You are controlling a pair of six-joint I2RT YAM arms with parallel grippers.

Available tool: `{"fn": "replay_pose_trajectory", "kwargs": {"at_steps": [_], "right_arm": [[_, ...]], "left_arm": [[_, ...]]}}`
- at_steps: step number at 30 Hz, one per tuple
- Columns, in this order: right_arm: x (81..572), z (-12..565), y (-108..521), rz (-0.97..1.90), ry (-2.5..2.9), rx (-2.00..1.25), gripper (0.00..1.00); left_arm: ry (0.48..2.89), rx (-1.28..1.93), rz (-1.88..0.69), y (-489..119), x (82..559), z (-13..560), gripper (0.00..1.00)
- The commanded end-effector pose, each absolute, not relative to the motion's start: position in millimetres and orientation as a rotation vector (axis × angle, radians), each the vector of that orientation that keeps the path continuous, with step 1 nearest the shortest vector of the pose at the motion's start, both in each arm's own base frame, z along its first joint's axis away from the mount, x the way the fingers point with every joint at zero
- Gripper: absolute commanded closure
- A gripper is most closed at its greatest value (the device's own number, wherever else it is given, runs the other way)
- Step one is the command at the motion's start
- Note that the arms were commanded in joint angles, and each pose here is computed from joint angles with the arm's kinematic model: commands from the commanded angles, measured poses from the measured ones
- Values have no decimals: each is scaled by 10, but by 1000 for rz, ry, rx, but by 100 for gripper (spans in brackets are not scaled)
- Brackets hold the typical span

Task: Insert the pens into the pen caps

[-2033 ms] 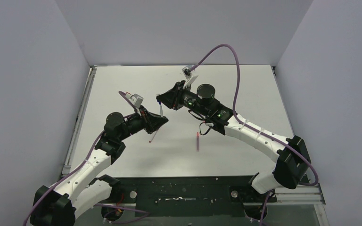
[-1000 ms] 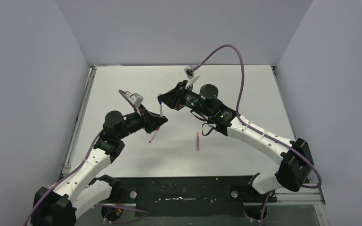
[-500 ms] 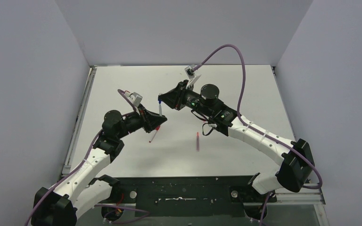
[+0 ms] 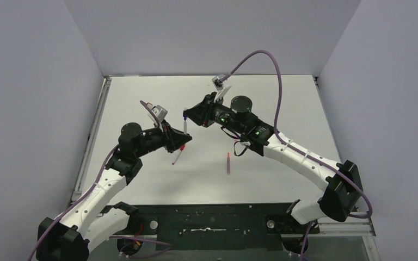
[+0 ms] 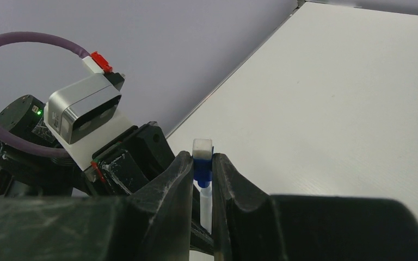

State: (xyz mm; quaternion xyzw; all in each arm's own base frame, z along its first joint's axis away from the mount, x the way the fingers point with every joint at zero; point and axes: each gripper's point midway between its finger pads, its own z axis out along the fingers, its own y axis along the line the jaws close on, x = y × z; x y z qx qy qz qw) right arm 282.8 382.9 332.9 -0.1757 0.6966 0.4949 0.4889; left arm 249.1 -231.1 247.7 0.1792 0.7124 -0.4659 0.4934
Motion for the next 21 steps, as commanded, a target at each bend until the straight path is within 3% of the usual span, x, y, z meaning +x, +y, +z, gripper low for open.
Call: {"fn": "replay_pose_trajectory", "kwargs": {"at_steps": [1, 21], "right_arm": [[2749, 3381, 3911, 1218, 1703, -499, 100], [2627, 3037, 3903, 1184, 1814, -516, 100]], "left_arm": [[1651, 481, -1049, -2253, 2583, 2765, 100], [1646, 480, -893, -2129, 2763, 2942, 100]]}}
